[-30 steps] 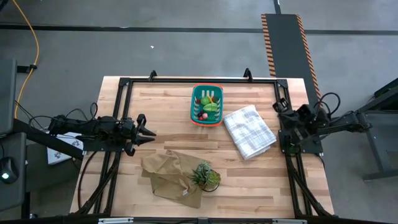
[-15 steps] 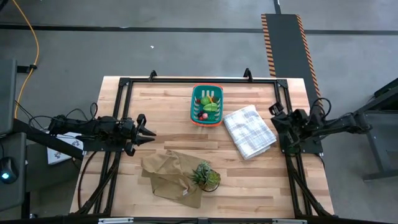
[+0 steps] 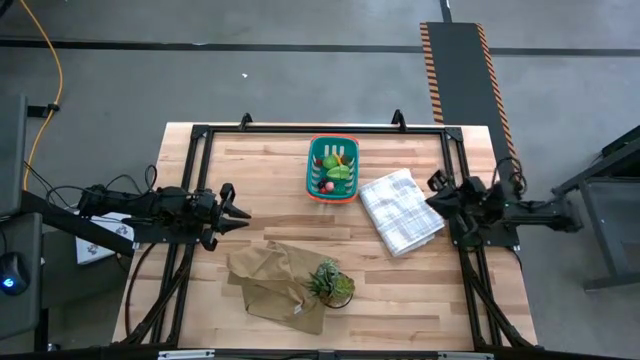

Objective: Pick and placing Produce into tupperware
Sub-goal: Return to Home Position

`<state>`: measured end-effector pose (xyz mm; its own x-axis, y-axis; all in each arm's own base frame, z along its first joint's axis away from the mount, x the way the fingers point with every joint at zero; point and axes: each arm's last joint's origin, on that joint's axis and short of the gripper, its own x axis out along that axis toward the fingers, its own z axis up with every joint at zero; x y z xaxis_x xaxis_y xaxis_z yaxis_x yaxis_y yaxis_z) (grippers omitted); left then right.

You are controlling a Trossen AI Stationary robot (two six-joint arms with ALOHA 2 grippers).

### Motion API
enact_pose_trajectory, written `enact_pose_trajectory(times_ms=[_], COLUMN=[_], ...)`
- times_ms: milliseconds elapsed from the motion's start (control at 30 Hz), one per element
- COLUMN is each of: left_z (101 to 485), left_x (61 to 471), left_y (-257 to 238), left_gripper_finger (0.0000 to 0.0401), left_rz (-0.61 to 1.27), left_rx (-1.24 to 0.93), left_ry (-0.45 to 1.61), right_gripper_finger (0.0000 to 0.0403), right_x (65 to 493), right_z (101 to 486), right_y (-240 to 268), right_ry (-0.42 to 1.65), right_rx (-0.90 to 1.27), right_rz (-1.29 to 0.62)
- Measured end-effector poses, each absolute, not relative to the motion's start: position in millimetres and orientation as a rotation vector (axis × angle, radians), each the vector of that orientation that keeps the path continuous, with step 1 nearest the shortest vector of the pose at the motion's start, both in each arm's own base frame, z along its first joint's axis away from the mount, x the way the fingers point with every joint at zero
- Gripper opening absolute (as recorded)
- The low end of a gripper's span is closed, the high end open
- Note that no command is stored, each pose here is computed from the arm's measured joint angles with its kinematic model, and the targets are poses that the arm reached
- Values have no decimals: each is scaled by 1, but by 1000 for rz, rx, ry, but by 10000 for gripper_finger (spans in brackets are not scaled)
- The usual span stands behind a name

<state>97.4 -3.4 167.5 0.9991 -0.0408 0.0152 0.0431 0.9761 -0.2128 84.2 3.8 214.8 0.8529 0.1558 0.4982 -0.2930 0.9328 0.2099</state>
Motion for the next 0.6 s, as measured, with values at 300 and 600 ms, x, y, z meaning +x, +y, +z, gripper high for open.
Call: enact_pose_trajectory(times_ms=[300, 600], left_z=[167, 167], left_x=[98, 98], left_y=[-3, -3], left_gripper_finger=[83, 83], left_rz=[-42, -42], left_rx=[-215, -215], left_ry=[-6, -6], right_gripper_finger=[0, 0], right_x=[96, 93], right_z=[205, 194], right_y=[3, 3], right_ry=[-356, -264], right_rx=[245, 144], right_rz=[206, 176])
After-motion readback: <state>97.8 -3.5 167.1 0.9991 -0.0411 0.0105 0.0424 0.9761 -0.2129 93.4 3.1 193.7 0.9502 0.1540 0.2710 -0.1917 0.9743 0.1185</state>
